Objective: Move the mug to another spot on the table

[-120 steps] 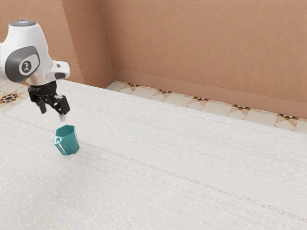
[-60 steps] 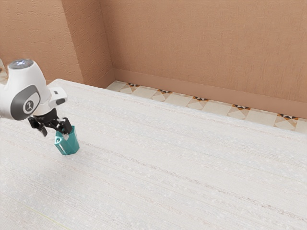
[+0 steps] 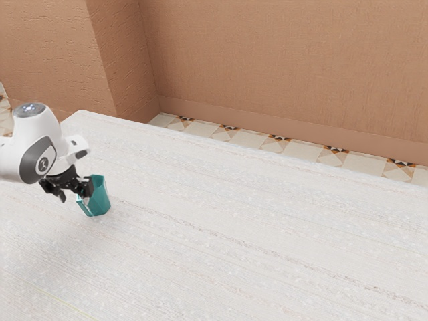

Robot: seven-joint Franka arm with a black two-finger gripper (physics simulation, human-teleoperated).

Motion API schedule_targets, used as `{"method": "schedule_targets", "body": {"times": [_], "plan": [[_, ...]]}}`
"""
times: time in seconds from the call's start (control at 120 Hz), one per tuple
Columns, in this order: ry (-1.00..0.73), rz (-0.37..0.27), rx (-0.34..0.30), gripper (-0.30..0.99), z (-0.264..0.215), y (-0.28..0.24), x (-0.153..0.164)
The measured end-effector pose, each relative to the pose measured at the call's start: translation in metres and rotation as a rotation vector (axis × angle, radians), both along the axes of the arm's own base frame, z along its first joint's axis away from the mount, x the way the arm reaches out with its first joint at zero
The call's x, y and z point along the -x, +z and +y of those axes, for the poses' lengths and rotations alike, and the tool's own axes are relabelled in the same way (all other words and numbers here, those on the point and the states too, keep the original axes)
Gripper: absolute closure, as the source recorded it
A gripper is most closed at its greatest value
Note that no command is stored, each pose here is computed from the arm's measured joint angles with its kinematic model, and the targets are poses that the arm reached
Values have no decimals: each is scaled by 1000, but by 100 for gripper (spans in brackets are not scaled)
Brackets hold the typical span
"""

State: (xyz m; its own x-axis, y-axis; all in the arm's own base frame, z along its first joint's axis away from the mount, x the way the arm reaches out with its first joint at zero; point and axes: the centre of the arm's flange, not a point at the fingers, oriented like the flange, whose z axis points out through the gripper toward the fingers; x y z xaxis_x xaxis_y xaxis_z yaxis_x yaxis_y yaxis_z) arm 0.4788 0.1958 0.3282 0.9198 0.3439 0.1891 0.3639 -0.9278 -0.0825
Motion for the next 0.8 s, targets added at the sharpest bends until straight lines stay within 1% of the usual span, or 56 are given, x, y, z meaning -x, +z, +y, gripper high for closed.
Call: {"method": "schedule_targets", "body": {"times": [0.092,0.267,0.375,0.483,0.633,0.8], "plan": [[-4,-19,-7,27,2,-6,-3],[-41,-45,-13,30,-13,-16,-13],[-28,-57,-15,31,-6,-17,-12],[-20,-57,-15,32,-1,-22,-11],[-14,-47,-12,38,2,-33,-11],[-10,-45,-13,41,5,-43,-11]]}}
